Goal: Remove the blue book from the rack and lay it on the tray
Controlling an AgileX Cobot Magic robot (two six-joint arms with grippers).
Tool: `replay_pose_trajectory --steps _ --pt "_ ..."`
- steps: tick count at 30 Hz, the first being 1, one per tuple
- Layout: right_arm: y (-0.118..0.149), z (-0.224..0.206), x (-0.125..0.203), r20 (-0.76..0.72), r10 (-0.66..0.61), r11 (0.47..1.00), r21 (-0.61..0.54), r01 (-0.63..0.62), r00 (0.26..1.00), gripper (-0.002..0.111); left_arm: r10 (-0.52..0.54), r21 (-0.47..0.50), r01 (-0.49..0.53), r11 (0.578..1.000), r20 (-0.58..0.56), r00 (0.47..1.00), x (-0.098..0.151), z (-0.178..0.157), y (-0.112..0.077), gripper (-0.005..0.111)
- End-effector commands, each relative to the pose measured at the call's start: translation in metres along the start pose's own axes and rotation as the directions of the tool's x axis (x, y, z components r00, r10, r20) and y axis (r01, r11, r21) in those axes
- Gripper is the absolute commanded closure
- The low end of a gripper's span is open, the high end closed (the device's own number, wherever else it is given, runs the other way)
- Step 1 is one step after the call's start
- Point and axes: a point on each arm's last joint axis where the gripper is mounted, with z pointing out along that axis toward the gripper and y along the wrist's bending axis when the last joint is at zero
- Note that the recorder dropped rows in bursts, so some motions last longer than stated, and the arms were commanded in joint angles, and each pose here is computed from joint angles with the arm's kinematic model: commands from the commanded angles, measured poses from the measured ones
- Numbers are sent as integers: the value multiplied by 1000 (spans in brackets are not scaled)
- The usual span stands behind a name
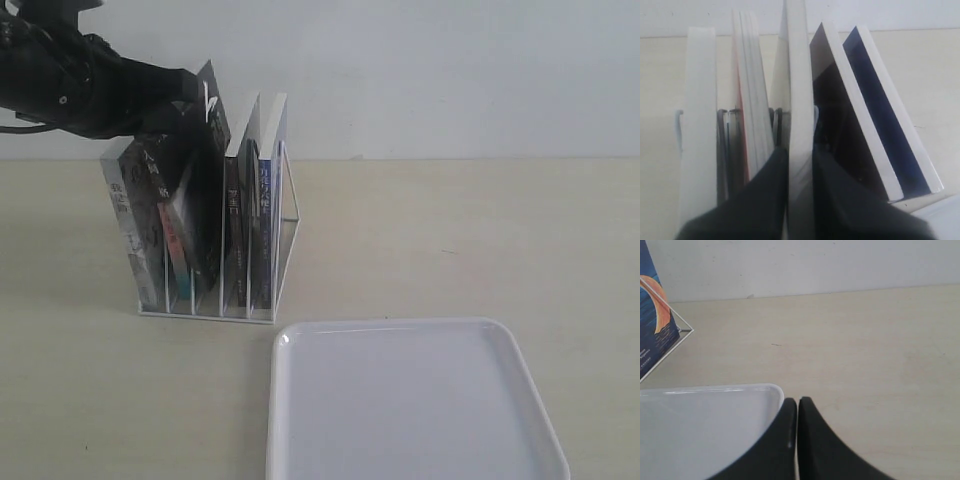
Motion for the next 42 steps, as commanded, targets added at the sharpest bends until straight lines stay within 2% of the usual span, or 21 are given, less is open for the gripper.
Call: replay_pose_trajectory --steps 1,18,22,26,42 --pt "0 0 -1 14 -2 1000 7 2 1000 108 15 -2 -14 1000 16 1000 0 9 0 102" --pt "0 0 -1 14 -2 1000 7 2 1000 108 2 -1 -2 1000 -6 1000 4 15 1 102" --pt "0 0 -1 14 -2 1000 7 2 1000 108 44 0 -44 999 -13 999 4 15 1 102" --pt "0 0 -1 14 -2 1000 7 2 1000 108 8 22 -8 1000 2 1000 2 11 -1 102" --pt "0 0 -1 14 -2 1000 7 2 1000 108 90 49 -93 994 55 994 -6 -9 -10 102"
